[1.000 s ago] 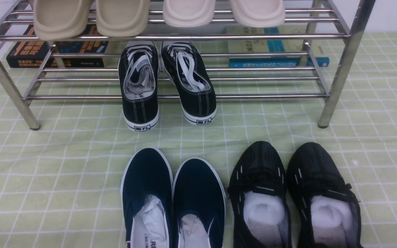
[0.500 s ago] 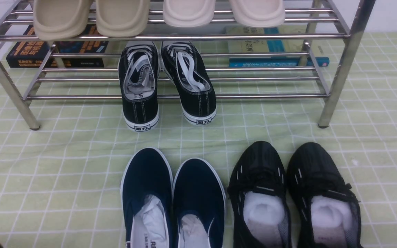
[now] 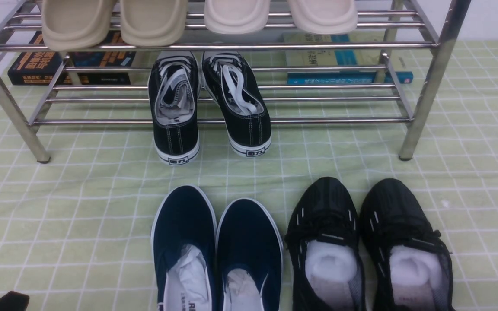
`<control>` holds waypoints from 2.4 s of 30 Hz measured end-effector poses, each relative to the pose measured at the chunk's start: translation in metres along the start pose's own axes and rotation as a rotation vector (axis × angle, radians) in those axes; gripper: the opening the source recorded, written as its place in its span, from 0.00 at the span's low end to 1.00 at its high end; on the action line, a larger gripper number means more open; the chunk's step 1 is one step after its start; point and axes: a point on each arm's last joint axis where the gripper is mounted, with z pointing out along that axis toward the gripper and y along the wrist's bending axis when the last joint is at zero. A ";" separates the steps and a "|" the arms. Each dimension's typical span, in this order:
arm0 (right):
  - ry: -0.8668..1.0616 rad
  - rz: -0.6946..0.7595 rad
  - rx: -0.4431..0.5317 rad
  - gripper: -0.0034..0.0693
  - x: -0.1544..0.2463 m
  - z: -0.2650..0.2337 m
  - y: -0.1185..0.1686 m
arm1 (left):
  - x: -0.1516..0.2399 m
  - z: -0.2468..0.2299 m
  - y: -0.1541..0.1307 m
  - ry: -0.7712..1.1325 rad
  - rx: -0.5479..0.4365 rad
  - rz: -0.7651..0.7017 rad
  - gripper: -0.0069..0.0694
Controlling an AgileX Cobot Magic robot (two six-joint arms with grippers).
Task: Take the shoes off the shelf with your hand from the green coffee tablecloth.
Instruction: 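Grasp the leftmost shoe on the bottom shelf of the shoe rack with the left gripper, then set the held shoe down on the floor in front of the rack with the left gripper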
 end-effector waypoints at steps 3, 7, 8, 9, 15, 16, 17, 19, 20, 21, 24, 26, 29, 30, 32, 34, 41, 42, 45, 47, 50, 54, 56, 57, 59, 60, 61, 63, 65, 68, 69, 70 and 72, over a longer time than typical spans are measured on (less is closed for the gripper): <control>0.000 0.000 0.000 0.37 0.000 0.000 0.000 | -0.001 -0.002 -0.006 0.000 0.025 -0.003 0.30; 0.000 0.000 0.000 0.37 0.000 0.000 0.000 | -0.012 -0.013 -0.040 -0.009 0.067 0.103 0.12; 0.000 0.000 0.000 0.37 0.000 0.000 0.000 | -0.016 -0.016 -0.051 -0.005 0.059 0.145 0.10; 0.000 0.000 0.000 0.37 0.000 0.000 0.000 | -0.020 -0.017 -0.060 0.002 0.042 0.188 0.09; 0.000 0.000 0.000 0.37 0.000 0.000 0.000 | -0.041 0.006 -0.113 0.203 -0.259 0.465 0.09; 0.000 0.000 0.000 0.37 0.000 0.000 0.000 | -0.041 0.007 -0.113 0.219 -0.277 0.485 0.09; 0.000 0.000 0.000 0.37 0.000 0.000 0.000 | -0.046 0.021 -0.123 0.287 -0.347 0.546 0.09; 0.000 0.000 0.000 0.37 0.000 0.000 0.000 | -0.053 0.046 -0.138 0.383 -0.427 0.616 0.09; 0.000 0.000 0.000 0.37 0.000 0.000 0.000 | -0.054 0.049 -0.139 0.390 -0.433 0.621 0.09; 0.000 0.000 0.000 0.37 0.000 0.000 0.000 | -0.059 0.070 -0.150 0.443 -0.470 0.656 0.09; 0.000 0.000 0.000 0.37 0.000 0.000 0.000 | -0.067 0.114 -0.166 0.516 -0.519 0.696 0.11; 0.000 0.000 0.000 0.37 0.000 0.000 0.000 | -0.069 0.129 -0.170 0.538 -0.530 0.704 0.12; 0.000 0.000 0.000 0.37 0.000 0.000 0.000 | -0.060 0.176 -0.186 0.604 -0.526 0.749 0.22; 0.000 0.000 0.000 0.37 0.000 0.000 0.000 | -0.054 0.187 -0.191 0.624 -0.515 0.772 0.25; 0.000 0.000 0.000 0.37 0.000 0.000 0.000 | -0.040 0.207 -0.200 0.654 -0.495 0.815 0.32; 0.000 0.000 0.000 0.37 0.000 0.000 0.000 | -0.024 0.225 -0.207 0.668 -0.478 0.852 0.41; 0.000 0.000 0.000 0.37 0.000 0.000 0.000 | 0.000 0.267 -0.213 0.626 -0.433 0.880 0.60; 0.000 0.000 0.000 0.37 0.000 0.000 0.000 | 0.003 0.276 -0.213 0.604 -0.409 0.880 0.62; 0.000 0.000 0.000 0.37 0.000 0.000 0.000 | 0.006 0.290 -0.210 0.559 -0.359 0.885 0.63; 0.000 0.000 0.000 0.37 0.000 0.000 0.000 | 0.008 0.299 -0.208 0.536 -0.331 0.888 0.63; 0.000 0.000 0.000 0.37 0.000 0.000 0.000 | 0.012 0.308 -0.204 0.521 -0.312 0.891 0.63; 0.000 0.000 0.000 0.37 0.000 0.000 0.000 | 0.018 0.320 -0.191 0.536 -0.329 0.893 0.63; 0.000 0.000 0.000 0.37 0.000 0.000 0.000 | 0.020 0.323 -0.187 0.543 -0.337 0.893 0.63; 0.000 0.000 0.000 0.37 0.000 0.000 0.000 | 0.021 0.325 -0.184 0.547 -0.341 0.893 0.63; 0.000 0.000 0.000 0.37 0.000 0.000 0.000 | 0.024 0.329 -0.179 0.551 -0.346 0.893 0.63; 0.000 0.000 0.000 0.37 0.000 0.000 0.000 | 0.026 0.333 -0.175 0.552 -0.345 0.894 0.63; 0.000 0.000 0.000 0.37 0.000 0.000 0.000 | 0.027 0.336 -0.173 0.550 -0.342 0.894 0.62; 0.000 0.000 0.000 0.37 0.000 0.000 0.000 | 0.029 0.340 -0.169 0.548 -0.339 0.894 0.60; 0.000 0.000 0.000 0.37 0.000 0.000 0.000 | 0.030 0.342 -0.166 0.553 -0.346 0.899 0.51; 0.000 0.000 0.000 0.37 0.000 0.000 0.000 | 0.030 0.341 -0.165 0.557 -0.357 0.912 0.31; 0.000 0.000 0.000 0.37 0.000 0.000 0.000 | 0.029 0.341 -0.164 0.559 -0.362 0.919 0.25; 0.000 0.000 0.000 0.37 0.000 0.000 0.000 | 0.029 0.341 -0.164 0.562 -0.368 0.923 0.19; 0.000 0.000 0.000 0.37 0.000 0.000 0.000 | 0.025 0.337 -0.167 0.563 -0.377 0.921 0.13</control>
